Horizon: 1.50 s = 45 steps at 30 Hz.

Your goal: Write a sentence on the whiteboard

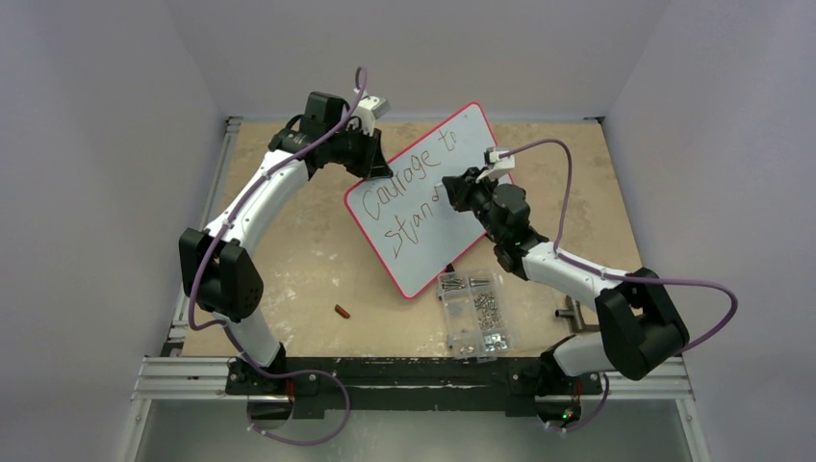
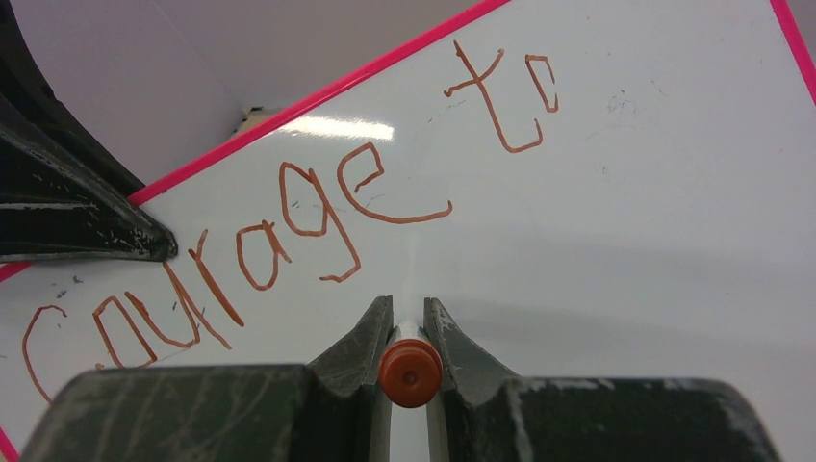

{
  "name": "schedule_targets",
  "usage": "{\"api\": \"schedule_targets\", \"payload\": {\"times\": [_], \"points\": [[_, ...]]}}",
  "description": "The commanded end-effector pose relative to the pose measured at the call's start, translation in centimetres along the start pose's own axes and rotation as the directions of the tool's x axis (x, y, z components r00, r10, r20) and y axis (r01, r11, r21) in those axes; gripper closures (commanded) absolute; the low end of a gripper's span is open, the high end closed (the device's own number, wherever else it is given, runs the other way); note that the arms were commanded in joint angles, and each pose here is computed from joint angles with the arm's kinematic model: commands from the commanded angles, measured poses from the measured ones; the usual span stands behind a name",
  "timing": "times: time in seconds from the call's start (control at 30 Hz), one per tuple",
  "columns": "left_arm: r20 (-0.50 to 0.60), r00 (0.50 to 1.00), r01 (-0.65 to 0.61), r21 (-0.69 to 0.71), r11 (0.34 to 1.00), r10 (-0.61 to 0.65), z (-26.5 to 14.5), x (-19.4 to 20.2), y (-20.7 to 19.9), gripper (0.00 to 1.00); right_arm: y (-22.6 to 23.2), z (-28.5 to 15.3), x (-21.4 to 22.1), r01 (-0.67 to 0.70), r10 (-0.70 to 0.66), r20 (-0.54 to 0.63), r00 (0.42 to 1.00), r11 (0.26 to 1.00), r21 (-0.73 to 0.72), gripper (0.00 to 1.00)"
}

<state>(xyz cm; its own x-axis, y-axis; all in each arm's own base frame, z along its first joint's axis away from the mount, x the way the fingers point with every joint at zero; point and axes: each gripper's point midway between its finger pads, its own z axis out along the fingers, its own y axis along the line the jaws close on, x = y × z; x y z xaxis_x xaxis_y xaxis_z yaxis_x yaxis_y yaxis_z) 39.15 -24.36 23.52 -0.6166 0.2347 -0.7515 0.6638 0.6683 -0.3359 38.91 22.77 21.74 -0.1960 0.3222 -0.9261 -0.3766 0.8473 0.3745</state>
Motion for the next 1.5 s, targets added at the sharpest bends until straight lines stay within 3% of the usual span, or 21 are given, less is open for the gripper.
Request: {"api": "schedule_targets", "payload": {"times": [0.0,0.77,1.1,1.47], "points": [[-0.065,0.997,-0.060,-0.126,0.990,0.052,-0.7,1.8,1.8,1.00,-0.3,-0.2,1.0,0.005,-0.005,-0.026,1.000,1.000,0.009,1.00],[-0.058,0.997,-0.062,-0.124,0.990,0.055,-0.8,1.6,1.7,1.00,-2.1,-2.6,3.3,0.014,-0.009,-0.076,0.997,0.998,0.064,1.00],[-0.052,0.997,-0.063,-0.122,0.991,0.057,-1.0,1.4,1.6,1.00,-2.1,-2.6,2.2,0.025,-0.021,-0.053,0.998,0.997,0.075,1.00],[-0.049,0.997,-0.067,-0.126,0.990,0.062,-1.3,1.3,1.4,1.00,-0.8,-4.0,-2.0,-0.002,0.000,0.049,0.999,0.999,0.053,1.00]]}}
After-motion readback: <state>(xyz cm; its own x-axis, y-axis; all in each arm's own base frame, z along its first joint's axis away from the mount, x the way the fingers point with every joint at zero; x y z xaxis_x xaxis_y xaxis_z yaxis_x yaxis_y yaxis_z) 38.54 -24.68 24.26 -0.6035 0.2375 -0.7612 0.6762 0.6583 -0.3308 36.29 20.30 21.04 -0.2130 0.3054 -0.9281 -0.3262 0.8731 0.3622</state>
